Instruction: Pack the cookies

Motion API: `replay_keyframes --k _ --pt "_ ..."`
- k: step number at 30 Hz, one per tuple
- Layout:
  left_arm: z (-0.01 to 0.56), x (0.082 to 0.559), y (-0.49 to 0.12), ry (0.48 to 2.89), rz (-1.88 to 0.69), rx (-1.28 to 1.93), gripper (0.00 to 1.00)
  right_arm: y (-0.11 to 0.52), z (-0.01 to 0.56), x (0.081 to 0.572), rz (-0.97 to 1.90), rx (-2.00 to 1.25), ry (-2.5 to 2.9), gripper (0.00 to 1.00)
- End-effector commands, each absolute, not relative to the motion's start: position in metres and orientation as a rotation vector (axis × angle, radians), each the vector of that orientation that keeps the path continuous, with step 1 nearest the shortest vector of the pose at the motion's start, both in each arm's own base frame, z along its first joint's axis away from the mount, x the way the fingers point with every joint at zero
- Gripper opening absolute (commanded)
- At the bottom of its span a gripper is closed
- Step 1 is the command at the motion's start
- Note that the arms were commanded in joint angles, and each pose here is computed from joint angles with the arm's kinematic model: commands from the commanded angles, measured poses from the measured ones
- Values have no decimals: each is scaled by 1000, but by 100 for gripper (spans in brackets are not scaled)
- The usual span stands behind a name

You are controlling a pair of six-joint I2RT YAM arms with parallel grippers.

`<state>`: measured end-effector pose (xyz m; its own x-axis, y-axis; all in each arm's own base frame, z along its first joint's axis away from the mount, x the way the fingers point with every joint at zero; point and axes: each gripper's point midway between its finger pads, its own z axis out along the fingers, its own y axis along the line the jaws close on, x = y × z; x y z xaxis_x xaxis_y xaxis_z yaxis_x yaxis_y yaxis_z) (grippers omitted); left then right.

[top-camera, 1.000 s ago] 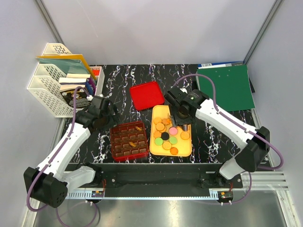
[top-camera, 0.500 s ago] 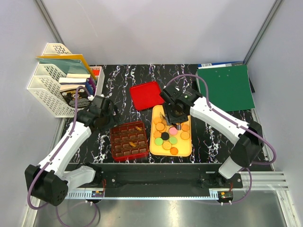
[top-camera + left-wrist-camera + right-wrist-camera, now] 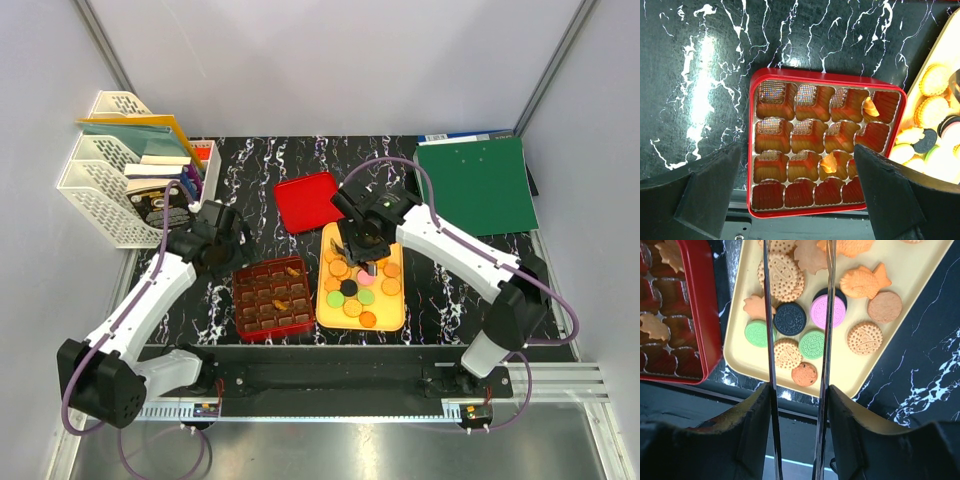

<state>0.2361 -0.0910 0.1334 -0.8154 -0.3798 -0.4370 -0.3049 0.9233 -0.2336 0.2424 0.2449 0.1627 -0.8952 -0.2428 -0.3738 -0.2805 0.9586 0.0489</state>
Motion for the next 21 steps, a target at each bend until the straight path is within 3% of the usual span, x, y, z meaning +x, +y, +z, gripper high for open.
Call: replay_keyframes --k 1,10,21 --pt "141 246 -95 2561 -245 -470 99 246 195 232 193 -376 2679 52" --pt "141 250 -98 2565 -260 -466 99 231 180 206 151 -396 2755 51" --pt "139 249 -99 2567 -270 -472 99 240 153 212 121 -423 2789 50"
